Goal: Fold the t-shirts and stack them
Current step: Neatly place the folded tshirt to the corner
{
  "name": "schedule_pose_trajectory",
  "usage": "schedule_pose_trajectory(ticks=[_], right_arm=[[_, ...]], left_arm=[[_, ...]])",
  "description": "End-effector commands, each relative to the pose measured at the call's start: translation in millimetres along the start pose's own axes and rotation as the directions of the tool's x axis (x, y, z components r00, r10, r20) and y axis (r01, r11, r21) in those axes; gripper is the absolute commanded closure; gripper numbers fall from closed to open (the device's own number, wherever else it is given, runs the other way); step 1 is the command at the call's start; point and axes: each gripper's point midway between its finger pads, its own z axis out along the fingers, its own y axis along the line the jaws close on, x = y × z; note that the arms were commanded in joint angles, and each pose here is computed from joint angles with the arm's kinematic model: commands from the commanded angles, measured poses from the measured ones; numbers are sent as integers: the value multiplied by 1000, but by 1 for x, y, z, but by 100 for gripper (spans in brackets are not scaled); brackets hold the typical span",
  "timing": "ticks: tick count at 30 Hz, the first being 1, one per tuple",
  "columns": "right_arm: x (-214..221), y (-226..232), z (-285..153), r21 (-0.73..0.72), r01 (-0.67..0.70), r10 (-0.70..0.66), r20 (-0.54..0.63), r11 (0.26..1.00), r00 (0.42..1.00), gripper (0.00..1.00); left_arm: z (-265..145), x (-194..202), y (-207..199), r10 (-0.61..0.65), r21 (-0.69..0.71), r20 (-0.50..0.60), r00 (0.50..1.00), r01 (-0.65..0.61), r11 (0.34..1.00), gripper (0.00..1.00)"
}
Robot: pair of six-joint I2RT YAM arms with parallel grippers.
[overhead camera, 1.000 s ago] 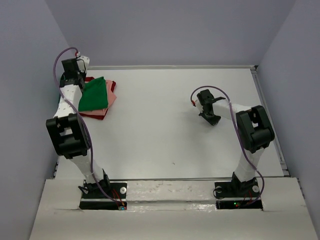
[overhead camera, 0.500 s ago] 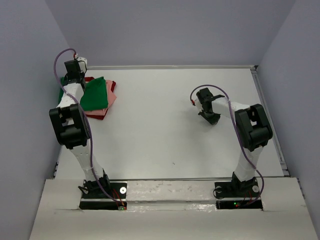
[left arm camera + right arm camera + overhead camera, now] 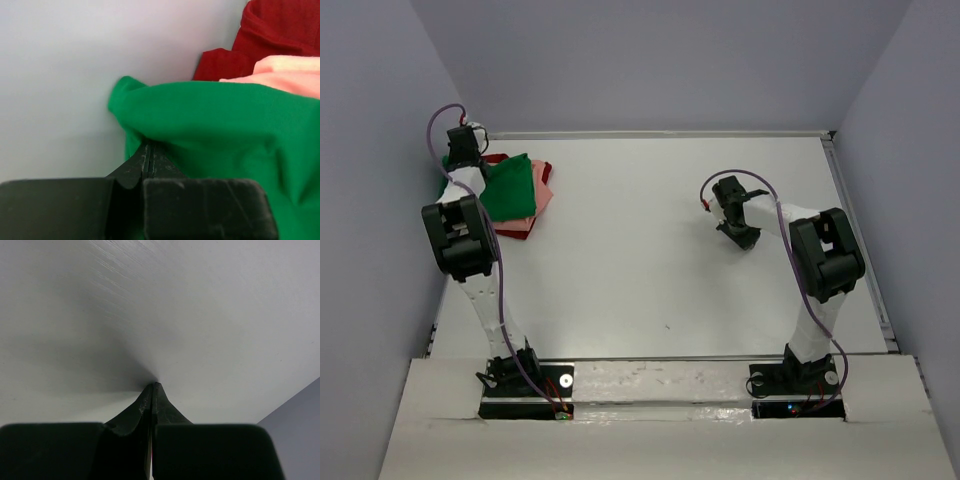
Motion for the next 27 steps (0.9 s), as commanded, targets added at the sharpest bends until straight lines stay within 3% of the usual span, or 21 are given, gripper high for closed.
schedule_pose_trajectory(ticks=[1,10,16,20,23,24,25,27], right_arm=[[14,33,20,-122,-10,3,-50,992,999,100],[17,32,20,-114,-3,-3,-58,993,998,100],[12,33,16,-131,-11,7,-32,991,999,100],[6,26,9,-113,-18,17,-8,993,1000,100],[2,15,-3,-71,-24,26,22,997,999,95],[1,11,-8,-59,-27,29,35,998,999,92],[-1,4,-19,-36,-30,33,65,999,997,83],[0,-7,-31,-6,-51,51,98,999,994,75]], left_arm=[[15,-8,11,-22,-77,34,999,24,997,100],[39,15,-5,6,-80,-35,999,-9,997,100],[9,-18,17,-26,-67,29,999,28,997,100],[-66,-89,68,-48,-91,194,980,67,994,100],[-136,-137,95,-116,19,321,940,116,993,100],[-152,-142,97,-133,57,344,930,121,991,96],[-185,-155,101,-159,115,400,903,123,986,91],[-210,-150,88,-186,203,422,887,108,973,76]])
